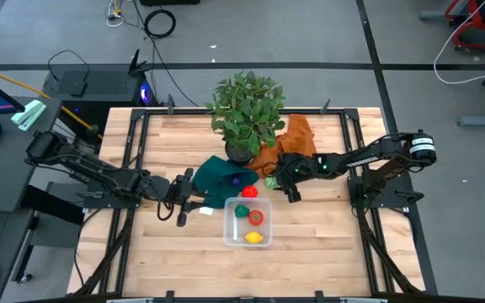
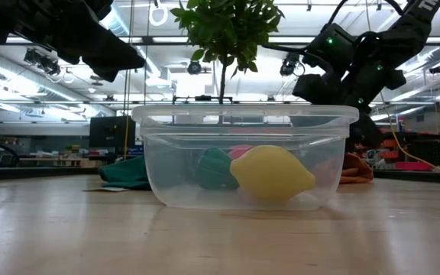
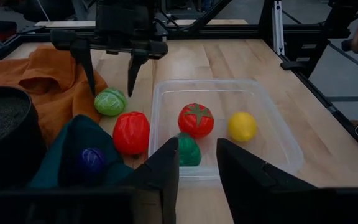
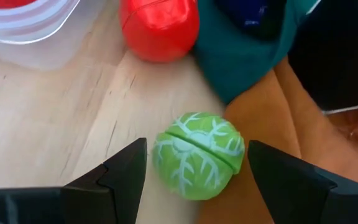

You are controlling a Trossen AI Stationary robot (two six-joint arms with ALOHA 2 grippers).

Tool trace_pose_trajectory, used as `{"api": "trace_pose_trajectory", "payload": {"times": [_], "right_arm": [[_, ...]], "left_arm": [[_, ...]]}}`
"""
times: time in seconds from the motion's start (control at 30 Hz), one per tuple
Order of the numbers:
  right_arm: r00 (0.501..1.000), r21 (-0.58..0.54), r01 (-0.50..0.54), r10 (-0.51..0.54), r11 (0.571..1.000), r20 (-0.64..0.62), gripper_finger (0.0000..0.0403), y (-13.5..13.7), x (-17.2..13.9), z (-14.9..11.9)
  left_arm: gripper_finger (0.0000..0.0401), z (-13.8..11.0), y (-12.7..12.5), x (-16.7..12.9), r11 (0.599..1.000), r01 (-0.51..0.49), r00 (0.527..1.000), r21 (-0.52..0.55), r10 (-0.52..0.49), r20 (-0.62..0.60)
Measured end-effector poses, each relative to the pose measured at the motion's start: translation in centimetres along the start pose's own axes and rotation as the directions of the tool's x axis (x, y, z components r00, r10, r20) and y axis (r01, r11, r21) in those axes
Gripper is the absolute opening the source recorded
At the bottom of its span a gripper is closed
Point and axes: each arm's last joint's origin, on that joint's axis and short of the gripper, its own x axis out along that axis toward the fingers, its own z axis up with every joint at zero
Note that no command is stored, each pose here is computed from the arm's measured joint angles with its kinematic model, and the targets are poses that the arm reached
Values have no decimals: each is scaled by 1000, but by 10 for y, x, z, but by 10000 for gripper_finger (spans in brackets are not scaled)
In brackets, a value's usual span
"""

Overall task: Pick and placing Produce into tupperware
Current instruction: Put the cabbage into the transparent bin

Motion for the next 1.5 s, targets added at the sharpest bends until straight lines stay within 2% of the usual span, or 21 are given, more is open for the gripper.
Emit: {"api": "trace_pose_trajectory", "payload": {"times": [0.37,0.87,1.13,1.3,1.5], "right_arm": [[999,-70,-22,19,997,-40,240,0,11,-2],[995,-91,-52,43,995,-89,232,-12,31,23],[997,-91,-37,31,995,-67,211,-16,20,32],[997,-79,-18,12,997,-73,210,-17,9,35],[1000,-45,16,-16,999,-12,210,-20,-12,45]], "left_arm": [[114,0,0,0,1000,0,1000,0,0,0],[111,-1,0,0,1000,-1,1000,-1,1,-12],[116,-2,0,0,1000,-3,1000,-2,3,-22],[114,-2,0,0,1000,-3,1000,-2,3,-24],[111,-2,0,0,1000,-3,1000,-2,3,-23]]}}
